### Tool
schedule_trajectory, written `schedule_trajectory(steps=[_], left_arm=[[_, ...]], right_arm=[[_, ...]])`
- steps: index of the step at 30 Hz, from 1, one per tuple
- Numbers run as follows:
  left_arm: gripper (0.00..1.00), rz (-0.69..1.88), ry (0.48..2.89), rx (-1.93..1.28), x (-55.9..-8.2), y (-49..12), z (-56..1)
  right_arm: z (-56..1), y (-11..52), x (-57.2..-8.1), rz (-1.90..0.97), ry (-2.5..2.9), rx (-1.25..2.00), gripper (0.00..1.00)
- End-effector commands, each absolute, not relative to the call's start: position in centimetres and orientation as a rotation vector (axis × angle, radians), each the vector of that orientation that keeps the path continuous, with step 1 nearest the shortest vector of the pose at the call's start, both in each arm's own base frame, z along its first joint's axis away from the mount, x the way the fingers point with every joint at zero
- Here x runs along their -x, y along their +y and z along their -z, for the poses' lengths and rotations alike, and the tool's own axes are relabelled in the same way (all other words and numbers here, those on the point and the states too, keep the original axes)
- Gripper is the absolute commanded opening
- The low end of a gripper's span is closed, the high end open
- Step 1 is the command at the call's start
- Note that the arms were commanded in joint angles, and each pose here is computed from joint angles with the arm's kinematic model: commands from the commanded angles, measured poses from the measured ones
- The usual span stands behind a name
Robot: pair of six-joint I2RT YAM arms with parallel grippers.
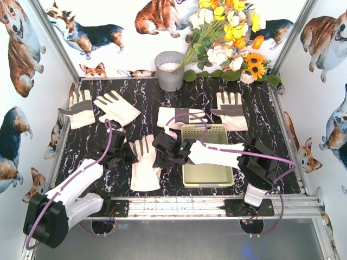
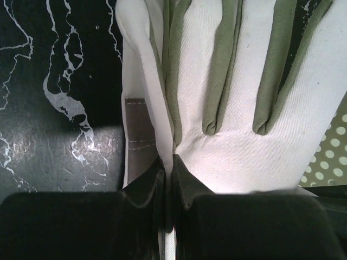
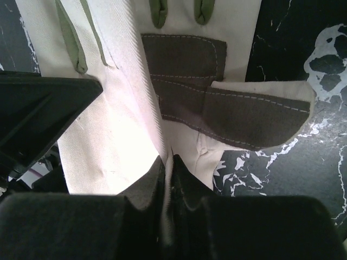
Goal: Put the gloves into the storage basket
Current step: Pair the glove with the glove.
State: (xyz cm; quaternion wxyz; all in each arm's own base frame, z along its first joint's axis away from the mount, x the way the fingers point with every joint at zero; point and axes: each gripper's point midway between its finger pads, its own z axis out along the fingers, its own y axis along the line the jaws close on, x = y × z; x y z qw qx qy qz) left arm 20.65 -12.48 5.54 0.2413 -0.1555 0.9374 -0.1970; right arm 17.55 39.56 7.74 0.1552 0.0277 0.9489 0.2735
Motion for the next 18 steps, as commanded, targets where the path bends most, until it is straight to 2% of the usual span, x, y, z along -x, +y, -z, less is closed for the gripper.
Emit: schedule_trajectory(steps=[1,18], left_arm=[[0.0,0.38,2.517,0.37,-22.5,-10.6,-5.3],[0.0,0.344,2.554,0.267,-23.7,-10.8,-3.2]], right_arm=[[-7.7,38.5,-18.8,-0.664,2.692,-0.113,0.0],[-5.2,37.9,-18.7,-0.59,2.734,-0.19,0.0]])
